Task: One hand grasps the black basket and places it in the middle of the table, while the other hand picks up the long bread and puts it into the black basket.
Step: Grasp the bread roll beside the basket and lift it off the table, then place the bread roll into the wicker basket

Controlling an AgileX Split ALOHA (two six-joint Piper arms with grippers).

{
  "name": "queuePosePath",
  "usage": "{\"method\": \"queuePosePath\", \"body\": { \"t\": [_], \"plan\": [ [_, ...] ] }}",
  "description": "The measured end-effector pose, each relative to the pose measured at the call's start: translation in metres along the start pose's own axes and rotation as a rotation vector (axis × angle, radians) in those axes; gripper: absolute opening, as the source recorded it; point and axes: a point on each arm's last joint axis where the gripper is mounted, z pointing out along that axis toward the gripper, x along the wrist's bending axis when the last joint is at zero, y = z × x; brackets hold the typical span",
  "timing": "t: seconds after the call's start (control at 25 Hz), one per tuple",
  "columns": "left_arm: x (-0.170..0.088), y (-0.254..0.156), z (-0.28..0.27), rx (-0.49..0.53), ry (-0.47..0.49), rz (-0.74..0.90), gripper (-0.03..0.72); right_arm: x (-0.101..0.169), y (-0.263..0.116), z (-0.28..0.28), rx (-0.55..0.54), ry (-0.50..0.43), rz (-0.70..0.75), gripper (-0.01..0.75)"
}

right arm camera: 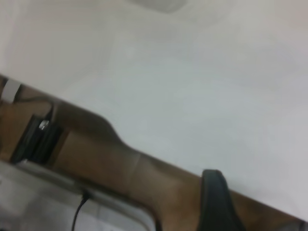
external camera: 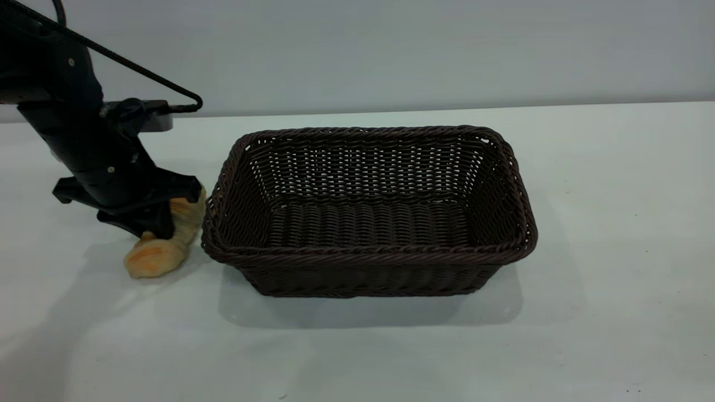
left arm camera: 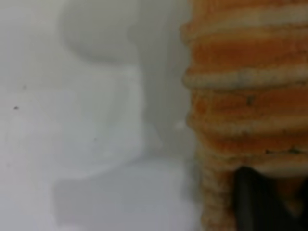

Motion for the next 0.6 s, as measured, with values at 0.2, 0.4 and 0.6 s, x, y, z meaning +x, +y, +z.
{"method": "queuePosePath", "body": {
  "t": [0.2, 0.4, 0.6],
  "plan": [
    [0.007, 0.006, -0.037, -0.017, 0.052, 0.092, 0.089, -0.002, -0.015, -0.007, -0.072, -0.038, -0.01, 0.483],
    [-0.001, 0.027, -0.122, -0.236, 0.071, 0.172, 0.088, -0.004, -0.022, -0.01, -0.108, -0.065, -0.019, 0.483],
    [-0.05, 0.026, -0.166, -0.35, 0.031, 0.309, 0.088, -0.004, -0.023, -0.009, -0.107, -0.067, -0.017, 0.483]
  ]
}}
